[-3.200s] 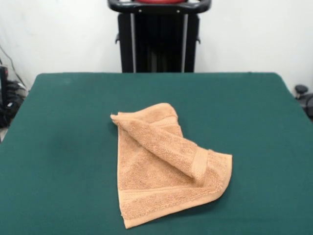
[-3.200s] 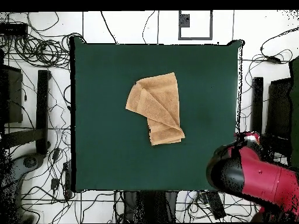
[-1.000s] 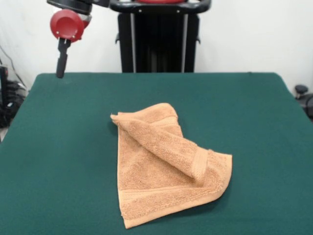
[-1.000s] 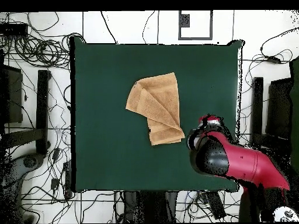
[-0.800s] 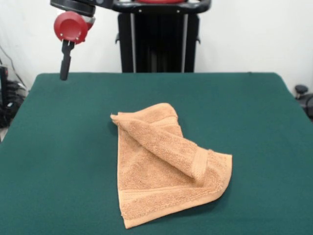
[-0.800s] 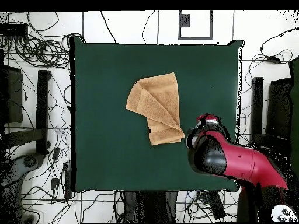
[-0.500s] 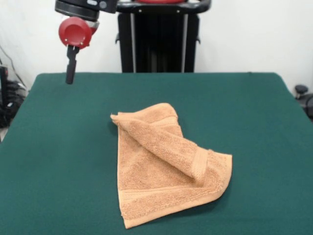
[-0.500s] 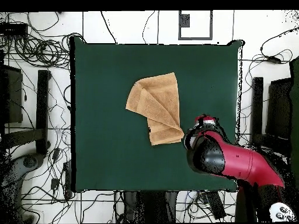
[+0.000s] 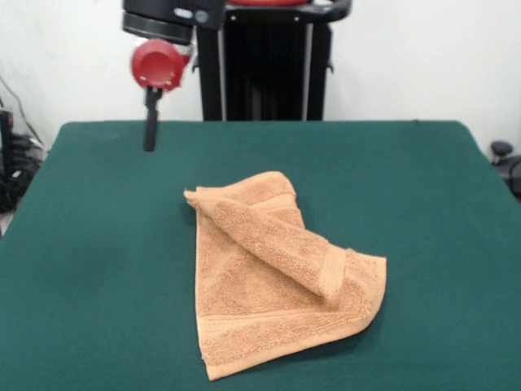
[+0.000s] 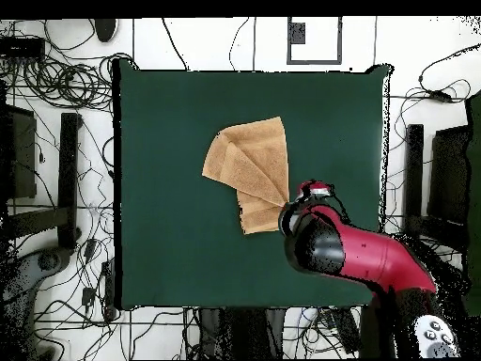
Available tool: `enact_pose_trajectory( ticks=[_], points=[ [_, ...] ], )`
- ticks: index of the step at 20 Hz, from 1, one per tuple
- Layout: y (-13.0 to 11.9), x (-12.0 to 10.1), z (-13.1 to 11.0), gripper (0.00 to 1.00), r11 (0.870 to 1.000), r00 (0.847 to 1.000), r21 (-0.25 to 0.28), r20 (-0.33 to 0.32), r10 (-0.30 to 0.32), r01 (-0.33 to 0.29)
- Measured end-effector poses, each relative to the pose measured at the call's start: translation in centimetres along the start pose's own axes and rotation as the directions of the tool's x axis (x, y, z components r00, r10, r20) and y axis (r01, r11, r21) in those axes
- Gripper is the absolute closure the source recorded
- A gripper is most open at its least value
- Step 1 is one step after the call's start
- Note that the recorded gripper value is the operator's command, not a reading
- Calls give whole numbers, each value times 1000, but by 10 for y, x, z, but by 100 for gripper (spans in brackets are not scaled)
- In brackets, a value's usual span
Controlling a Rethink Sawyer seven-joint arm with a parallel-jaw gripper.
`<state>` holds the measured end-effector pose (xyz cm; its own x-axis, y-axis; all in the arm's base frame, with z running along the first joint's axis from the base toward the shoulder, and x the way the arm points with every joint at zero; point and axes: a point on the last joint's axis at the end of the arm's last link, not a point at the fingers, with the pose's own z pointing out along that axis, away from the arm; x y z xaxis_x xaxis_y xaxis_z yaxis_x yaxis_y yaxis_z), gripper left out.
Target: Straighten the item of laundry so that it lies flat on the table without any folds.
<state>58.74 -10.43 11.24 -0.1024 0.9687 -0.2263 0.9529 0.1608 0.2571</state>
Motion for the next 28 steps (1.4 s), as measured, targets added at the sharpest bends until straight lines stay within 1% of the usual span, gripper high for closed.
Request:
enact_pose_trajectory(
  ticks=[1,2,4,6,9,13,15,18,21,23,26,28],
  points=[
    [3,11,0,0,1000,1000,-2,-4,-9,9],
    [3,14,0,0,1000,1000,-2,-6,-12,12],
    [8,38,0,0,999,999,-1,-20,-33,33],
    [11,51,-1,0,999,999,-2,-26,-47,47],
    [18,79,-5,0,997,997,-8,-34,-76,76],
    [28,112,-7,0,993,992,-16,-33,-120,120],
    [37,137,-5,0,988,988,-24,-29,-151,150],
    [41,148,-3,0,986,986,-28,-23,-167,166],
    [46,158,4,0,981,982,-24,-1,-191,191],
    [47,159,9,0,980,980,-20,10,-197,197],
    [42,156,29,0,978,977,12,42,-208,208],
    [39,154,36,0,977,975,28,55,-213,212]
  ],
)
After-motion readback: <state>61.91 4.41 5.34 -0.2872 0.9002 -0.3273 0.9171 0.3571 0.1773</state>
